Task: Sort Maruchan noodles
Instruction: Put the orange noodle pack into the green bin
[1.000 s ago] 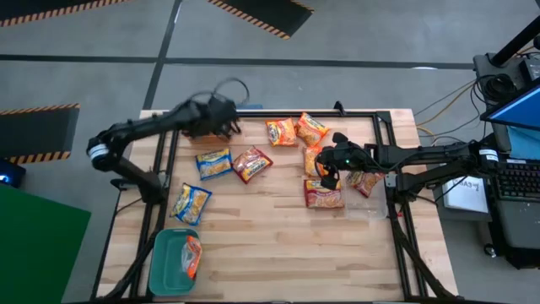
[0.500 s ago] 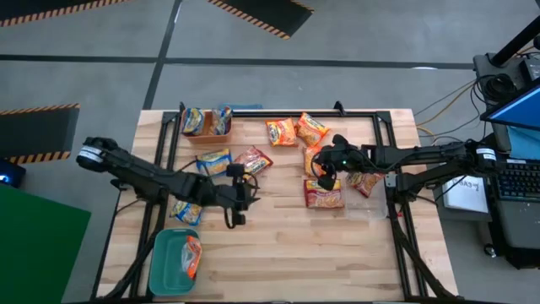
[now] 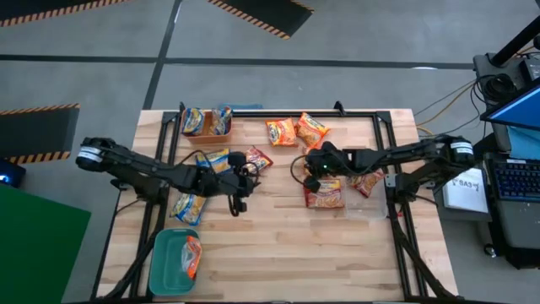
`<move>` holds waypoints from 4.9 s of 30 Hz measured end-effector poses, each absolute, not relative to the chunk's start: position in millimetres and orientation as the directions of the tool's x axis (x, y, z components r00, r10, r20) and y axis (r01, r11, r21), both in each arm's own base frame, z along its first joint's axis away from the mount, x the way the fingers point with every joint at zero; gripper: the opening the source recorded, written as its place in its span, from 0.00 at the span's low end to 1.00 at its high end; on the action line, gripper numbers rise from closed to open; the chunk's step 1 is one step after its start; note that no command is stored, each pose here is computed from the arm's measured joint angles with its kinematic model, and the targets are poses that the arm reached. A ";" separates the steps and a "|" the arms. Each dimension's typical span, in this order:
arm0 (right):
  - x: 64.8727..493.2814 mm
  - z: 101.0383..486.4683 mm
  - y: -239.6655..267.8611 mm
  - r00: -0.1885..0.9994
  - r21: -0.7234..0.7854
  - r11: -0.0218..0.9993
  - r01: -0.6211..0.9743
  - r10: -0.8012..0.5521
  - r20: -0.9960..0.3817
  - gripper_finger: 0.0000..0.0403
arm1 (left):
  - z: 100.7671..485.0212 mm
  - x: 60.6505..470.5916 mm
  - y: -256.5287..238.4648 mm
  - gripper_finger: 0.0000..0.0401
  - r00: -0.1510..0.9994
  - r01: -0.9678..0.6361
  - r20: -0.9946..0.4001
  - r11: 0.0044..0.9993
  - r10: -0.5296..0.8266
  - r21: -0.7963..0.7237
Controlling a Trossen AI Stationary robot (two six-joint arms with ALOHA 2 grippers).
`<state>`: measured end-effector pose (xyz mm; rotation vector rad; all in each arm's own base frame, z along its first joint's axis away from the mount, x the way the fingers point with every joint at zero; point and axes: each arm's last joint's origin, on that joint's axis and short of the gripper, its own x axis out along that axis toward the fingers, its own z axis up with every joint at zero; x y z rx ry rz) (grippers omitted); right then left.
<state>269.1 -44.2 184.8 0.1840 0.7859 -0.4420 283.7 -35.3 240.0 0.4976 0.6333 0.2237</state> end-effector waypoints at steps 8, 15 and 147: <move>292.5 203.7 -77.8 0.578 -0.014 0.850 0.526 -0.369 -0.728 0.02 | 238.4 283.6 -7.6 0.13 0.771 -0.041 -0.534 0.864 0.346 0.501; 313.7 222.5 -118.4 0.547 -0.035 0.827 0.561 -0.403 -0.734 0.02 | 238.4 281.2 11.8 0.09 0.737 -0.093 -0.546 0.860 0.398 0.501; 323.9 108.5 -10.7 0.647 0.090 0.968 -0.236 0.226 -0.728 0.04 | 179.0 311.7 -18.1 0.41 0.780 -0.567 -0.620 0.510 0.082 -0.646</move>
